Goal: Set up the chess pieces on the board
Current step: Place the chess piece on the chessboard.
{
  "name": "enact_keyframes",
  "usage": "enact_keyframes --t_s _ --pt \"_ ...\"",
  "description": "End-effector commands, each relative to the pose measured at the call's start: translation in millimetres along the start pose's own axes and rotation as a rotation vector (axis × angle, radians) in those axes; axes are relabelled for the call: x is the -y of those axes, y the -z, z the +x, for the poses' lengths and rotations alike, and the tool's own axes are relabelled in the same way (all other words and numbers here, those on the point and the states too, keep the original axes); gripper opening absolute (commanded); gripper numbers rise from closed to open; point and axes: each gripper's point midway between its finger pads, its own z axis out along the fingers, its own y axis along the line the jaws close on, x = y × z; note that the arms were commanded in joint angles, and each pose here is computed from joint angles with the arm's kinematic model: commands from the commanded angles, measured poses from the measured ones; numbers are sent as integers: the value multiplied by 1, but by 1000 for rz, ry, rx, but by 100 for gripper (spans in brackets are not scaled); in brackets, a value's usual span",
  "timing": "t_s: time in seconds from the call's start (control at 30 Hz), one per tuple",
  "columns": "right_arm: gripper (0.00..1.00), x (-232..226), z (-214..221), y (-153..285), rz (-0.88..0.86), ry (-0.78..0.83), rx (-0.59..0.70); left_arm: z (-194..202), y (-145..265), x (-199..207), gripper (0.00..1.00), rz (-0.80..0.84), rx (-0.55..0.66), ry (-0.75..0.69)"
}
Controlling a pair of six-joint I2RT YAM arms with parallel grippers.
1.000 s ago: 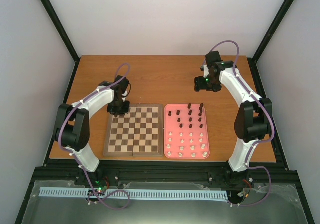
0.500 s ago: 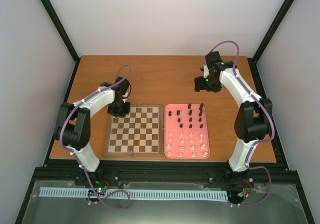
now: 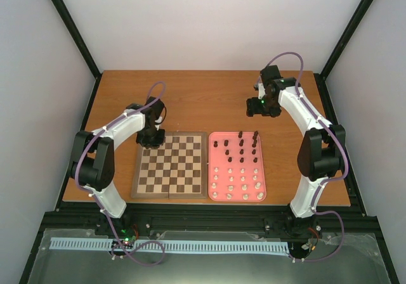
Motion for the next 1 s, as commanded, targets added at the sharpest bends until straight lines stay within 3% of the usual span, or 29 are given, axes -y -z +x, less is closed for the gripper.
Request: enact_keyframes --t_s 0.0,0.47,0.57,0.8,0.97 --pt "80 3 2 -3 -3 0 -9 -12 23 -3 26 3 54 -6" --pt "80 3 2 -2 -5 1 -8 -18 36 -1 26 11 72 -9" --pt "80 3 3 -2 -5 1 -12 -18 54 4 35 50 92 -2" --pt "80 3 2 -3 -5 -1 -11 -16 101 12 45 83 153 -30" --pt "80 4 0 -2 4 -1 -6 -10 121 60 49 136 175 -149"
